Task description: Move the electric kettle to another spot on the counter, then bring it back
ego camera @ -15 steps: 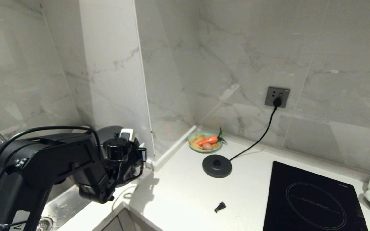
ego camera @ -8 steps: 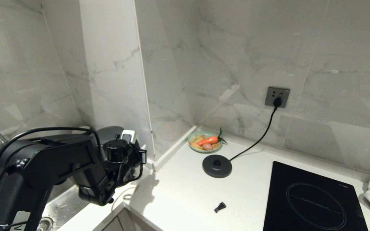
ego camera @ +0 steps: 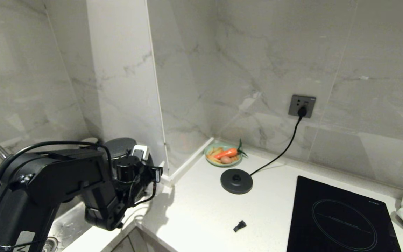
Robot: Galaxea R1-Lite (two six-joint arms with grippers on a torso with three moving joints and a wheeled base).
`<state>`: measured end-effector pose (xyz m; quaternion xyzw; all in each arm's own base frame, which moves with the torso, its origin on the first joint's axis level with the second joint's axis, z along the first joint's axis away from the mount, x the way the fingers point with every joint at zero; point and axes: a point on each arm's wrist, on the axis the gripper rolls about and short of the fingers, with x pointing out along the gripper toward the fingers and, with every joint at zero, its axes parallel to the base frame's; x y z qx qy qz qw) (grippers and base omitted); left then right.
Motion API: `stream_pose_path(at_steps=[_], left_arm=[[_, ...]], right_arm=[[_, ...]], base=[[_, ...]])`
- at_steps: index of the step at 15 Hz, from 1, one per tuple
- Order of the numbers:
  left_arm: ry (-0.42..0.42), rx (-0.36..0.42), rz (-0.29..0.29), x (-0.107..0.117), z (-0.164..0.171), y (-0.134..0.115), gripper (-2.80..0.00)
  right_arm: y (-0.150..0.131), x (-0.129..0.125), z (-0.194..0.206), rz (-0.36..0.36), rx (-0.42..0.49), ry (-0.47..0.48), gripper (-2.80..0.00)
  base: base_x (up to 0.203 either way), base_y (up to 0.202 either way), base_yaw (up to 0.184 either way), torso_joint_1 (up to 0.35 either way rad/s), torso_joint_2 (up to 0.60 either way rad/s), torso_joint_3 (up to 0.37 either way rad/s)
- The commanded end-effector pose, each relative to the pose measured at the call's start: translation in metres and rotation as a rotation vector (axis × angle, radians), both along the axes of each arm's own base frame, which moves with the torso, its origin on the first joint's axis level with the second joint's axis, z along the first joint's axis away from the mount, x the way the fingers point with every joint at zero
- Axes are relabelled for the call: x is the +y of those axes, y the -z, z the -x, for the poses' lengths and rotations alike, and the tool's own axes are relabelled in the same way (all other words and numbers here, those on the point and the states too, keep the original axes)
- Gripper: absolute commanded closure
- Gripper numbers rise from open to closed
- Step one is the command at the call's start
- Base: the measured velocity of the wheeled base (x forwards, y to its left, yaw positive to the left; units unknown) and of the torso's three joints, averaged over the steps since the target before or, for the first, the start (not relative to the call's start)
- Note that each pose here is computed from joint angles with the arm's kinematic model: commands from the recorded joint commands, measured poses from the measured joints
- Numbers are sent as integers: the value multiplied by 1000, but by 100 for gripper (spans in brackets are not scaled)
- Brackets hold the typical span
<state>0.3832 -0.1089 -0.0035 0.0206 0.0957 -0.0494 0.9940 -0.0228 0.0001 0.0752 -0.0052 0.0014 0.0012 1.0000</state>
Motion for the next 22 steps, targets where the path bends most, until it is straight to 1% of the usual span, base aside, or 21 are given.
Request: stream_pose_path(at_steps=[1,4,8,15,17,20,22], left_arm=[[-2,0,-3,-1,10,14,-280],[-12,35,-16,3,23,21,-280],[-18,66,-27,5,31,24,-280],[-9,95,-30,7,50,13,-280],[-10,82,-16,10,58,-1,-280],[-14,103,-17,17,76,-12,-280],[-20,91,4,22,88,-27,-280]], right_arm=[[0,0,0,0,0,-1,0],[0,0,0,-1,0,-1,0],[0,0,0,-1,0,-1,0],[0,0,0,-1,0,-1,0],[0,0,0,-1,0,-1,0],[0,0,0,-1,0,-1,0],[0,0,0,-1,0,-1,0]], base=[[0,0,0,0,0,0],[0,0,0,0,0,0],[0,0,0,0,0,0],[0,0,0,0,0,0],[0,0,0,0,0,0],[0,0,0,0,0,0],[0,0,0,0,0,0]])
